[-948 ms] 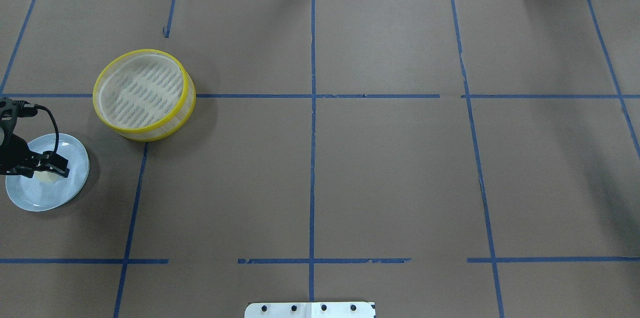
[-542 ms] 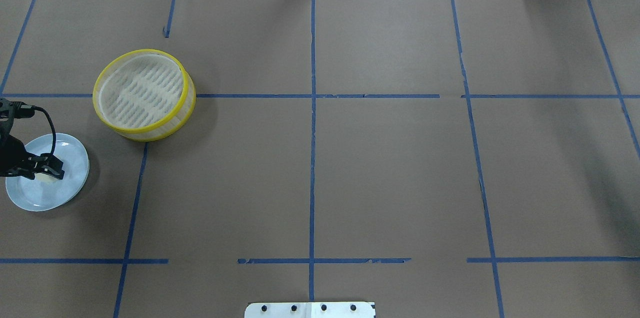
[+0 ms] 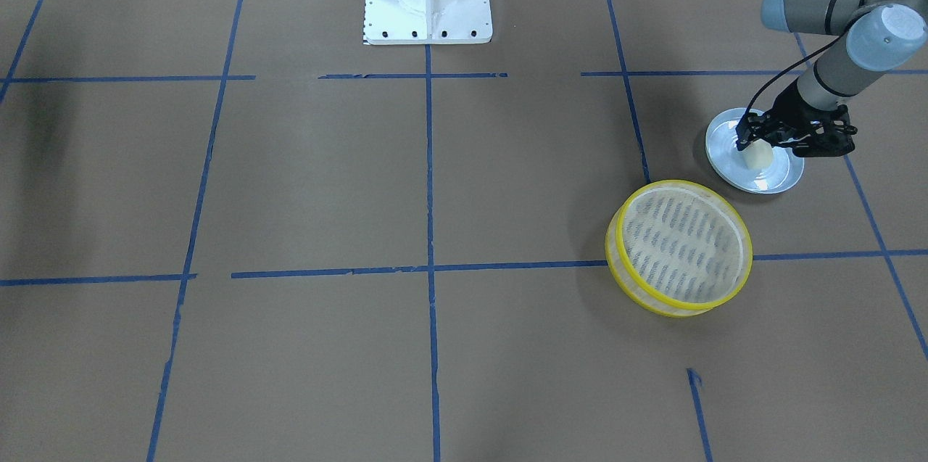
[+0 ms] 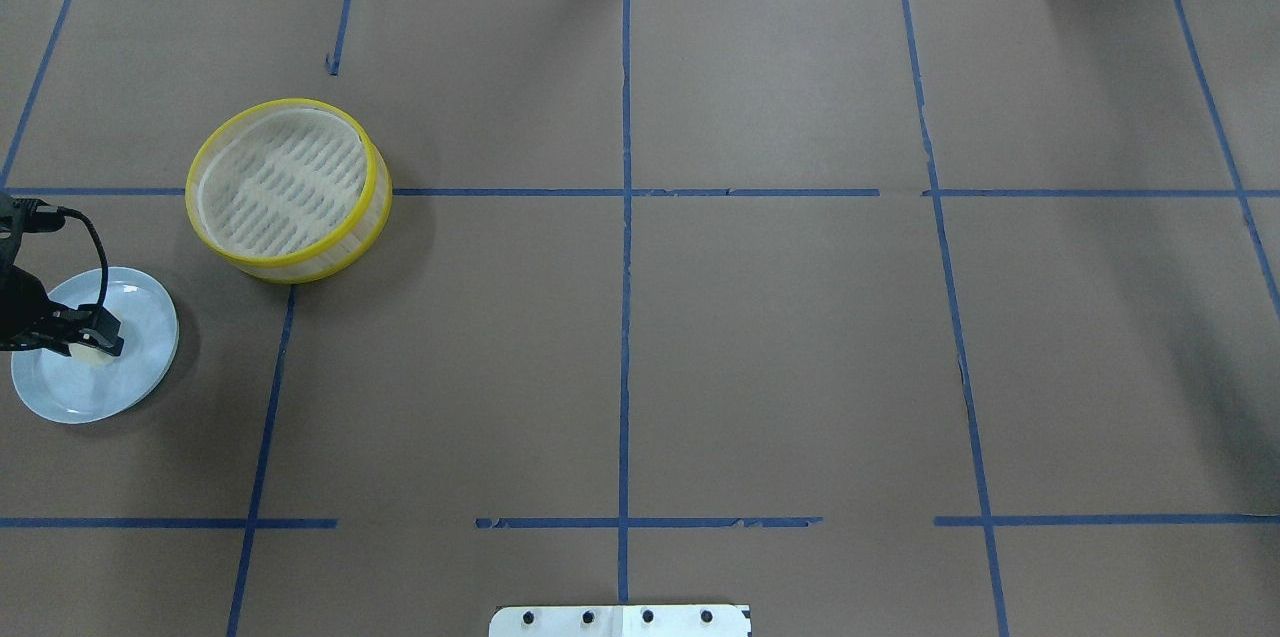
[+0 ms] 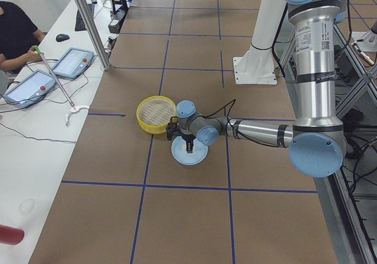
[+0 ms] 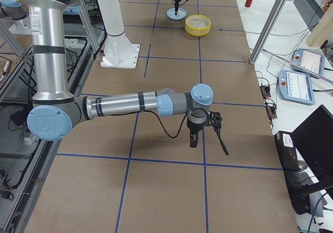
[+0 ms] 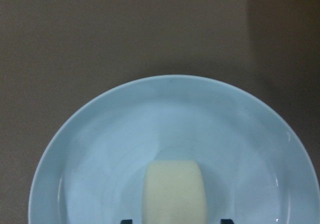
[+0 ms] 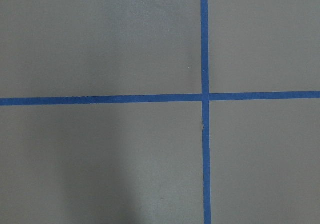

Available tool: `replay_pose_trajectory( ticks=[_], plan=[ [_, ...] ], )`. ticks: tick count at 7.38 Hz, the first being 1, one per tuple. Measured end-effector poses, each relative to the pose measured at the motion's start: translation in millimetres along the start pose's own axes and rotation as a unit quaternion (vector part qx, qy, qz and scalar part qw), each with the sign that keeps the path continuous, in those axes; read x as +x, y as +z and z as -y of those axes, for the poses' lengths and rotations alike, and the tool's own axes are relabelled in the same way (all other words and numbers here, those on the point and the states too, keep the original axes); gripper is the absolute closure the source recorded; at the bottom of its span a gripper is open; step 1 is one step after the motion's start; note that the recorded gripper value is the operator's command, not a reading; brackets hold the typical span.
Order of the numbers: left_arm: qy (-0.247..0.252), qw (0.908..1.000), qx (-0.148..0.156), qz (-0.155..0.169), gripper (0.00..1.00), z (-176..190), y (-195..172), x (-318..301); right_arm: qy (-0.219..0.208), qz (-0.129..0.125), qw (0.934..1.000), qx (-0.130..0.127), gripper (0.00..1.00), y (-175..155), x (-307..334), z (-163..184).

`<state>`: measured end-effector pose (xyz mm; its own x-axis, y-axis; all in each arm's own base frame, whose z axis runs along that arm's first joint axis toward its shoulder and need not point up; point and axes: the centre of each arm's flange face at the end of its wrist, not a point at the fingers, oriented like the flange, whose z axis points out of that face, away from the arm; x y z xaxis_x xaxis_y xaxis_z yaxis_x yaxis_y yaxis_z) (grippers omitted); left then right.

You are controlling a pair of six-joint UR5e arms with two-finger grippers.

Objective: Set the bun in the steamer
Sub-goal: 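Lower the left gripper and close it around the bun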

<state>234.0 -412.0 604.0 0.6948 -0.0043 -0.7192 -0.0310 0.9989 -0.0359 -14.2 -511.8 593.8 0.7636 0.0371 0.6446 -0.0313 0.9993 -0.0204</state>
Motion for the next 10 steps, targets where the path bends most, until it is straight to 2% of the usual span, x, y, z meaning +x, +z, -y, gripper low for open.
replay_pose_trajectory(
  ticks=[3,4,8,10],
  plan=[
    [-0.002,1.0,0.0,0.0,0.74,0,0,1,0.0,0.0,1.0,0.0,0.0,0,0,0],
    [-0.002,1.0,0.0,0.0,0.77,0,0,1,0.0,0.0,1.0,0.0,0.0,0,0,0],
    [0.006,0.9999,0.009,-0.007,0.77,-2,-13,7,0.0,0.0,1.0,0.0,0.0,0,0,0],
    [0.006,0.9996,0.023,-0.017,0.77,-7,-44,13,0.0,0.0,1.0,0.0,0.0,0,0,0]
  ],
)
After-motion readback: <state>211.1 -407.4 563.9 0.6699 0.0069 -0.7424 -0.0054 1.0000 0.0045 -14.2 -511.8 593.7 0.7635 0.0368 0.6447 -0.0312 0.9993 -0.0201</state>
